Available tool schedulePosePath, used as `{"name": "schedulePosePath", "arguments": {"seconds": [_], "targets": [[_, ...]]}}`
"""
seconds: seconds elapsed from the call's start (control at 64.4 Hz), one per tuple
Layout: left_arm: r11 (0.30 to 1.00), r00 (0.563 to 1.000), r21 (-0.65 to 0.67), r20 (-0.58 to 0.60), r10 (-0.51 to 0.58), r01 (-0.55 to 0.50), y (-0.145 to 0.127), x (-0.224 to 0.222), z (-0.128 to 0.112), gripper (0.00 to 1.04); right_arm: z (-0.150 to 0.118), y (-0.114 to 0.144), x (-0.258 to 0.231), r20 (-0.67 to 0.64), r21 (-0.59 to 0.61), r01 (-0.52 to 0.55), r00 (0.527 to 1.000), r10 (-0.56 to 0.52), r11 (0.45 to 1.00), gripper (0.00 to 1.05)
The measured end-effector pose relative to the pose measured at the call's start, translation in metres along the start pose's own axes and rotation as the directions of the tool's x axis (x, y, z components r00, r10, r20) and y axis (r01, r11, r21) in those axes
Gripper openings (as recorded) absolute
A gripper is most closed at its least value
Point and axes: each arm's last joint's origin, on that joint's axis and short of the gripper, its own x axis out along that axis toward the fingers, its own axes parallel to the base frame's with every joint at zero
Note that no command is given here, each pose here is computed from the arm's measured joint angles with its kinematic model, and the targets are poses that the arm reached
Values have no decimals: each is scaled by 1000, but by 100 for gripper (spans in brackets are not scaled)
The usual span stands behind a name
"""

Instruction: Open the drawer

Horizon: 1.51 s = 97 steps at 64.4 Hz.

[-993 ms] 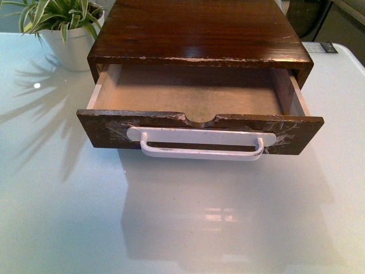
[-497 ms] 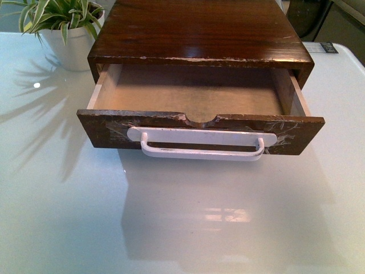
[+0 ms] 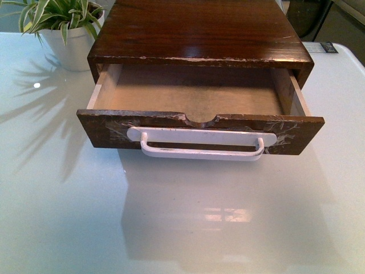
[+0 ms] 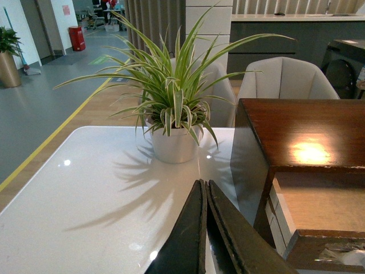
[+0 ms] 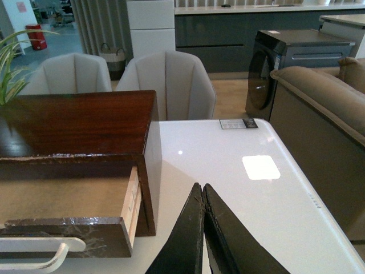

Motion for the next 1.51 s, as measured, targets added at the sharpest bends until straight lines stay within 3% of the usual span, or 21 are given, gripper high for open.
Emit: {"name": "schedulePosePath", "arguments": {"seconds": [0.962, 1.009, 1.118, 1.381, 1.412, 1.506], "targets": [[1000, 1000, -1, -2, 0, 0, 0, -27, -2, 2, -3, 0, -20, -6, 0, -1, 1000, 1, 1000, 2], [1000, 1000, 0, -2, 0, 0, 0, -27, -2, 9, -3, 0, -20, -6, 0, -1, 1000, 1, 1000, 10], [1000, 1000, 0, -2, 0, 0, 0, -27, -2, 42, -3, 0, -20, -6, 0, -1, 1000, 1, 1000, 40], [1000, 1000, 0, -2, 0, 0, 0, -27, -2, 95, -3, 0, -20, -6, 0, -1, 1000, 1, 1000, 92], [1000, 1000, 0, -2, 0, 0, 0, -27, -2, 98, -3, 0, -20, -6, 1, -1, 1000, 1, 1000, 97], [1000, 1000, 0, -2, 0, 0, 0, -27, -2, 96, -3, 0, -20, -6, 1, -1, 1000, 1, 1000, 96]]}}
